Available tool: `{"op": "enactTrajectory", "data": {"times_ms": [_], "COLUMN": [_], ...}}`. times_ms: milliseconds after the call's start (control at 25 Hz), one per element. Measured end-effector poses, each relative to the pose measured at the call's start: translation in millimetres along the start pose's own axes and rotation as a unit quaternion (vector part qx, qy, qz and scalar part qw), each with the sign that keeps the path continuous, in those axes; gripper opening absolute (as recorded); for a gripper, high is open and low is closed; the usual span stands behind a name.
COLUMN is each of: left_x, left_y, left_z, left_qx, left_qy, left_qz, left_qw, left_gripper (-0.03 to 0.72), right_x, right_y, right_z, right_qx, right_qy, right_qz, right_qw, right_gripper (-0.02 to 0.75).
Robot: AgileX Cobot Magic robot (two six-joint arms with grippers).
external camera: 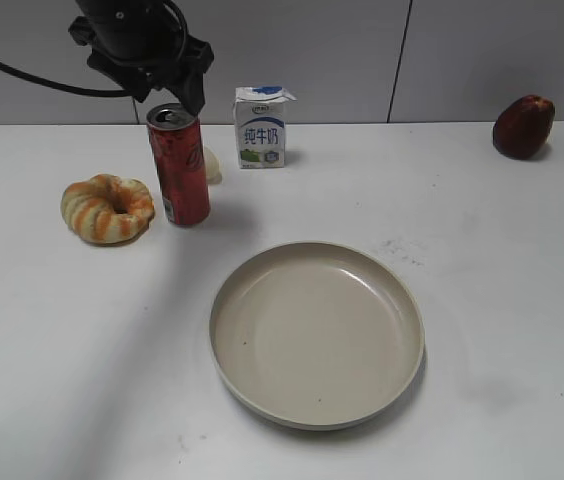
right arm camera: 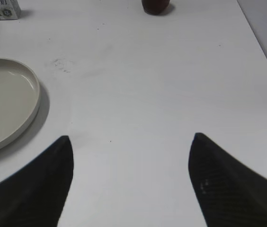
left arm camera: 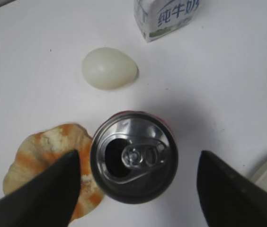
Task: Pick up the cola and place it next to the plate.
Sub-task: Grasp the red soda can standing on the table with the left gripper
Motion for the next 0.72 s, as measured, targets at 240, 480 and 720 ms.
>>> {"op": "enactTrajectory", "data": {"times_ms": [240,480,720], "left_x": [1.0,1.1,2.0], "left_y": [0.6,4.4,2.0], "left_z": [-11.5,-26.0,-30.8], "left_qx": [0.004,0.016,0.010], "left_qy": [0.001,0.006,0.005], "left_qz": [-0.020,-0.028,-0.028], "left_qw": [1.000,0.999,1.000], "left_gripper": [0.590,0.633,0.635], "right_x": [0.0,0.0,0.0], "right_y": [0.0,0.0,0.0], "right_z": [0.0,0.0,0.0], "right_qx": [0.000,0.000,0.000], "right_qy": [0.000,0.000,0.000], "right_qz": [0.000,0.000,0.000], "right_qw": [1.000,1.000,1.000], "right_gripper": [0.571,0.571,0.571]}}
Point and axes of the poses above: a point on each arm's last joint axis where the gripper is mounted, z pointing back along that axis away from the gripper, x along the wrist's bending axis when the last joint is at zero, y = z × x, the point moved 9 cm from there along -z, pointing out along that axis toward the gripper
